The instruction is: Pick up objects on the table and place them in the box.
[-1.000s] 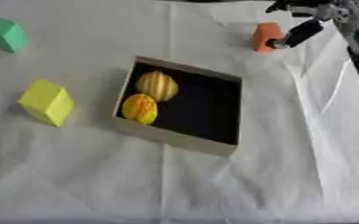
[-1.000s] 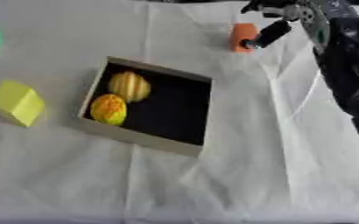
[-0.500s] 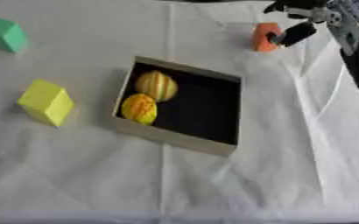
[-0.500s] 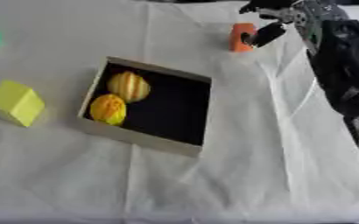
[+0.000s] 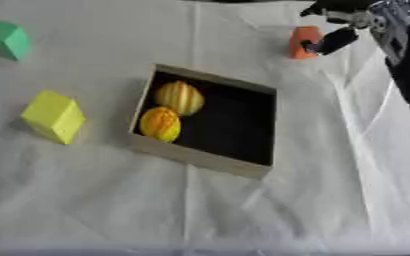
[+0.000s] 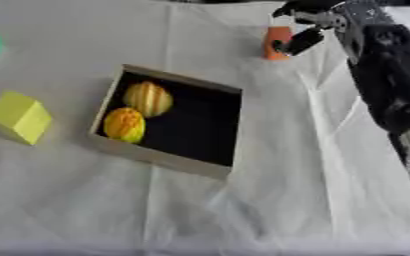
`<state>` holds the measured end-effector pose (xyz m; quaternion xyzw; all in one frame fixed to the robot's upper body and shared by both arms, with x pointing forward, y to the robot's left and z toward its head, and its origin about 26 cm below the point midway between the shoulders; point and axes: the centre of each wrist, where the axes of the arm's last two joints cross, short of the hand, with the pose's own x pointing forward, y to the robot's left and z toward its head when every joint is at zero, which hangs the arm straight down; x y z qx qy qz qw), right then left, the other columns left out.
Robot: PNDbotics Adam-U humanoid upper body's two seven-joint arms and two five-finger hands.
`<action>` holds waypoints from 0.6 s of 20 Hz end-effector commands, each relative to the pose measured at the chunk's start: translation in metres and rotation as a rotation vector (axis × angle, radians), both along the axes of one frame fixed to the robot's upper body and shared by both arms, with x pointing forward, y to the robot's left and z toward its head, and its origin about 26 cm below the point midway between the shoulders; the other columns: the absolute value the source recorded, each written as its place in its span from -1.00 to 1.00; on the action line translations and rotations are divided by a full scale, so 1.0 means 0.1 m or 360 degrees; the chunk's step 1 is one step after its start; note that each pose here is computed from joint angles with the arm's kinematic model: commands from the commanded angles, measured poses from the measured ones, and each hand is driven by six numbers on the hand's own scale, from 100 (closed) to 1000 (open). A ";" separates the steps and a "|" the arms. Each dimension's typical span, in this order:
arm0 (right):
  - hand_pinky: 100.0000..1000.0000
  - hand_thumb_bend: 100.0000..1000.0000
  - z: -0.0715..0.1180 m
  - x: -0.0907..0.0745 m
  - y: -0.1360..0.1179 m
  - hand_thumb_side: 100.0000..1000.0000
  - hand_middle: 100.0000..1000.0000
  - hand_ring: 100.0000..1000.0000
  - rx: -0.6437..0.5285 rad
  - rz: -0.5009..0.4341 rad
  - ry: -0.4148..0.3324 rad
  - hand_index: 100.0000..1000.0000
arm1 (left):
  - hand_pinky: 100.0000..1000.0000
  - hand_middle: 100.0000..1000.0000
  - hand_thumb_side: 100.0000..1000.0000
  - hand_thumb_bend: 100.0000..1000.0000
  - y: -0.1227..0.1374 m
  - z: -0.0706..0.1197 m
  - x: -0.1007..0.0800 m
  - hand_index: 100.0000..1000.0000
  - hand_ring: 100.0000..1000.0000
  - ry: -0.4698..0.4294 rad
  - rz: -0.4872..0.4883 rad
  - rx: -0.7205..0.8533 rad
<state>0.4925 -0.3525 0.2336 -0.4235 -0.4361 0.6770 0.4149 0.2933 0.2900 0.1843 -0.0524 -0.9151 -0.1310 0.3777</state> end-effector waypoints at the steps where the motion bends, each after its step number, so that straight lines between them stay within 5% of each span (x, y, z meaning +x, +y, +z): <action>1: 0.82 -0.59 0.19 -0.01 -0.10 0.29 0.92 0.92 -0.0040 -0.0041 -0.0061 1.00 | 0.71 0.44 0.04 -1.00 -0.01 0.06 -0.02 0.62 0.60 -0.0033 -0.0016 0.0016; 12: 0.83 -0.38 0.16 0.01 -0.13 0.36 0.93 0.90 -0.0138 -0.0053 -0.0045 1.00 | 0.71 0.40 0.04 -1.00 -0.01 0.06 -0.02 0.61 0.60 -0.0027 -0.0007 0.0015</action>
